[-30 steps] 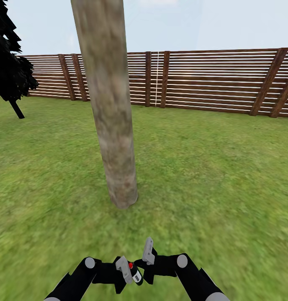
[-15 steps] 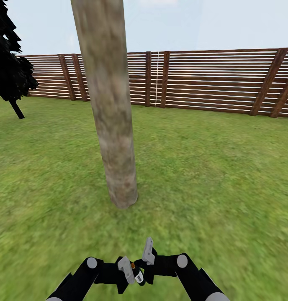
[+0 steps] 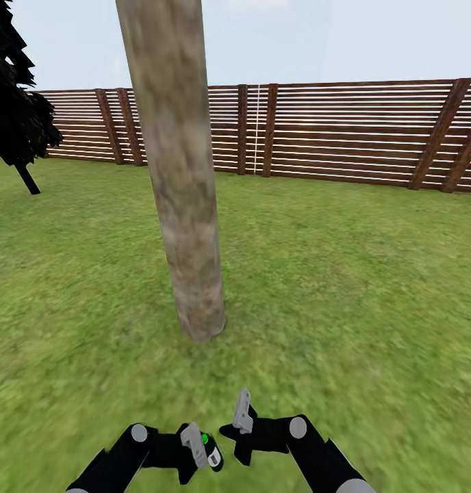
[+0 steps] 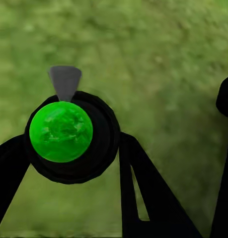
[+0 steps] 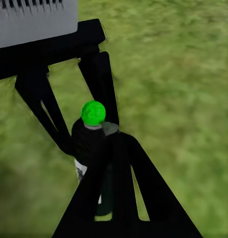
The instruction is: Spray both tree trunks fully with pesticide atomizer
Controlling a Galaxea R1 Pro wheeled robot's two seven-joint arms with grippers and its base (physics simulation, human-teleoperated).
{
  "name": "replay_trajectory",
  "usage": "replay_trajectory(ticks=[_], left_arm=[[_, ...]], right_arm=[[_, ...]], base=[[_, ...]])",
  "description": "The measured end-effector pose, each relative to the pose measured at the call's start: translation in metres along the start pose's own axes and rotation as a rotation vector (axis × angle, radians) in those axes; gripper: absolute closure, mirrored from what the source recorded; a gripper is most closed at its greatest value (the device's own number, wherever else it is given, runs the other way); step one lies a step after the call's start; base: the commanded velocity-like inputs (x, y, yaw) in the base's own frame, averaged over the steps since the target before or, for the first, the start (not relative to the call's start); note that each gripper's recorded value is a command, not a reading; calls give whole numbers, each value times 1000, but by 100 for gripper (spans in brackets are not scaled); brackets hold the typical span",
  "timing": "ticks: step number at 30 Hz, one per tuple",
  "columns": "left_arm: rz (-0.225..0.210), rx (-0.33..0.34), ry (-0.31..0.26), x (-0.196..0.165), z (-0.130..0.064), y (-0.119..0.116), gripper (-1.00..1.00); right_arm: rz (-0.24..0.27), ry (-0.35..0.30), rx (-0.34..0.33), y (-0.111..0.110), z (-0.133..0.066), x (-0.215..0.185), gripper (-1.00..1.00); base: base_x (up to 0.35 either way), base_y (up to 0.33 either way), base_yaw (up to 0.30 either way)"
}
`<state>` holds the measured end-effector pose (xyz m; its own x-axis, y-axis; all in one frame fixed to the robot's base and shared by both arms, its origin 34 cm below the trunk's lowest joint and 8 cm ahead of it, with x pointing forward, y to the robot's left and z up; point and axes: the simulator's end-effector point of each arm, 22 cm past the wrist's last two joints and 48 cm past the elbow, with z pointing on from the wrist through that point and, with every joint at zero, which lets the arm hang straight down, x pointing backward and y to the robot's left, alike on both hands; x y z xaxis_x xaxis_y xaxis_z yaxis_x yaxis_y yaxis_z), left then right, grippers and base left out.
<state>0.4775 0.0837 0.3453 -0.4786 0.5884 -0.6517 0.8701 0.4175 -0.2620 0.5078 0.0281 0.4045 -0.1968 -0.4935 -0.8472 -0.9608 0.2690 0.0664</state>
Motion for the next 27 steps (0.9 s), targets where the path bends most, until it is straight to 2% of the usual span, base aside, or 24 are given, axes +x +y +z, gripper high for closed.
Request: replay_trajectory(ticks=[6, 7, 14, 15, 16, 17, 18, 19, 21, 22, 23, 25, 27], left_arm=[[-16, -57, 56, 38, -31, 30, 100], [-24, -68, 60, 43, -36, 35, 100], [-51, -136, 86, 70, -61, 58, 100], [-53, -170, 85, 70, -63, 66, 100], [-62, -236, 78, 70, -66, 81, 100], [-74, -291, 69, 69, -69, 92, 100], [-97, -357, 54, 69, -74, 105, 100], [-129, -399, 42, 71, -75, 112, 100], [-257, -508, 11, 88, -82, 126, 100], [-304, -554, -1, 95, -86, 133, 100], [-370, -633, -18, 104, -94, 143, 100], [-477, -797, -65, 121, -113, 162, 100], [-565, -925, -91, 144, -129, 169, 100]], right_arm=[[0, 3, 1, -1, -1, 2, 100], [0, 6, 2, -1, -2, 3, -100], [3, 32, 14, -8, -13, 20, -100], [11, 40, 13, -7, -15, 26, -100], [29, 58, 24, -9, -20, 38, -100], [50, 78, 55, -16, -27, 52, -100], [92, 106, 123, -29, -38, 75, -100], [139, 127, 185, -37, -46, 93, -100], [276, 166, 332, -48, -61, 135, -100], [314, 176, 375, -50, -66, 146, -100], [354, 190, 428, -51, -71, 160, -100], [372, 188, 539, -61, -82, 172, -100], [387, 168, 695, -81, -100, 178, -100]], base=[[0, 0, 0], [0, 0, 0], [0, 0, 0], [0, 0, 0], [0, 0, 0], [0, 0, 0], [0, 0, 0], [0, 0, 0], [0, 0, 0], [0, 0, 0], [0, 0, 0], [0, 0, 0], [0, 0, 0]])
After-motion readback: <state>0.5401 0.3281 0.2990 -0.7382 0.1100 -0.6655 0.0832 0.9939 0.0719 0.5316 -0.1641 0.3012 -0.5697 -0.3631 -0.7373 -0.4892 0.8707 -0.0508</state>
